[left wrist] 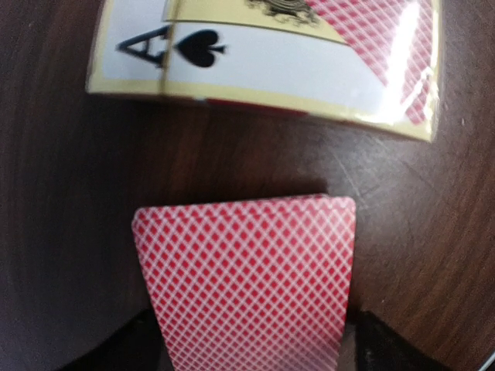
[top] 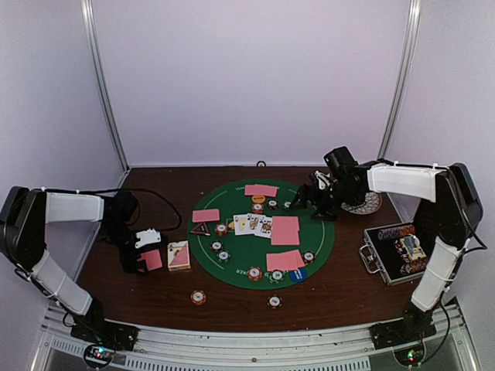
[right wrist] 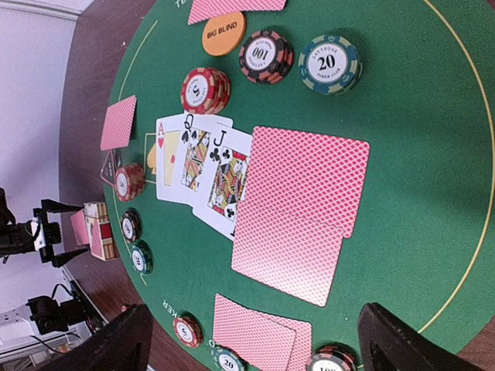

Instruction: Distribute texas hold em gaming equipment

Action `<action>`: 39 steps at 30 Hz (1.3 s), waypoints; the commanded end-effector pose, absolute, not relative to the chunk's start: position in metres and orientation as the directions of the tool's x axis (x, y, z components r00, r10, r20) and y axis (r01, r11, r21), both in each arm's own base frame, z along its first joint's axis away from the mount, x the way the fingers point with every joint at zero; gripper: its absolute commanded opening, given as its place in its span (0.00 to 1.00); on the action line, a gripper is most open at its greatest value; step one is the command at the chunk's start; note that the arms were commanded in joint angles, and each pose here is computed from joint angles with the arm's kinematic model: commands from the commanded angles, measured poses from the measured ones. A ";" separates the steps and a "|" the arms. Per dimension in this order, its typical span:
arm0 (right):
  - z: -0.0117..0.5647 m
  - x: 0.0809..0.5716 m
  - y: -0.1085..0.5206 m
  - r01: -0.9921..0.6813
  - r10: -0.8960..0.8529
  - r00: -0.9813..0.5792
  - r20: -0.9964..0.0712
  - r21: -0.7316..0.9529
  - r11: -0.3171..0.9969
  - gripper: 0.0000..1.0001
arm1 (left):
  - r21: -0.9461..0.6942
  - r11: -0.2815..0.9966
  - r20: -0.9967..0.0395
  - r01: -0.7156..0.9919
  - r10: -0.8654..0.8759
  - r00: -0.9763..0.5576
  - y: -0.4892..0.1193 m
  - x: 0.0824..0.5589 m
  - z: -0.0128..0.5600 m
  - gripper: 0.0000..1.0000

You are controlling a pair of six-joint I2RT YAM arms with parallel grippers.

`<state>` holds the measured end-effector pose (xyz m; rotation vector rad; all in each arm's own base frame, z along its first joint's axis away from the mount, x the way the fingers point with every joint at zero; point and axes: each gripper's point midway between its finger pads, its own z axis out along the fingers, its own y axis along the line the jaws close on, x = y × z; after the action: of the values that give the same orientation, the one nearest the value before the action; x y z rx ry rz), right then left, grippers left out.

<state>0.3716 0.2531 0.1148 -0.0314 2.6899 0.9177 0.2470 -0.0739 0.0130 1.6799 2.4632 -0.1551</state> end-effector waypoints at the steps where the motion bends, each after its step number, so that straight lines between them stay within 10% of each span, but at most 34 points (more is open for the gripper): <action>1: 0.140 0.374 0.244 -0.140 0.078 -0.933 -0.350 0.556 0.820 0.99 | -0.039 0.345 -0.176 0.938 0.921 -0.346 -0.076 0.237 0.009 0.97; 13: 0.167 0.383 0.196 -0.110 0.088 -0.855 -0.511 0.344 0.933 1.00 | 0.030 0.466 -0.311 0.884 0.845 -0.435 -0.096 0.292 0.104 0.97; 21: 0.174 0.395 0.086 0.195 0.169 -0.683 -0.711 0.045 0.980 0.99 | 0.021 0.738 -0.612 0.674 0.543 -0.575 -0.091 0.382 0.174 0.98; 39: 0.174 0.366 -0.043 0.530 -0.059 -0.295 -0.954 -0.214 0.820 0.99 | -0.028 0.933 -0.775 0.359 0.206 -0.598 -0.048 0.444 0.086 0.98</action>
<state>0.3670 -0.0223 0.1521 0.3301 1.9618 -0.5305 0.4123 -0.0609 0.0652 0.5061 2.3527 -0.2606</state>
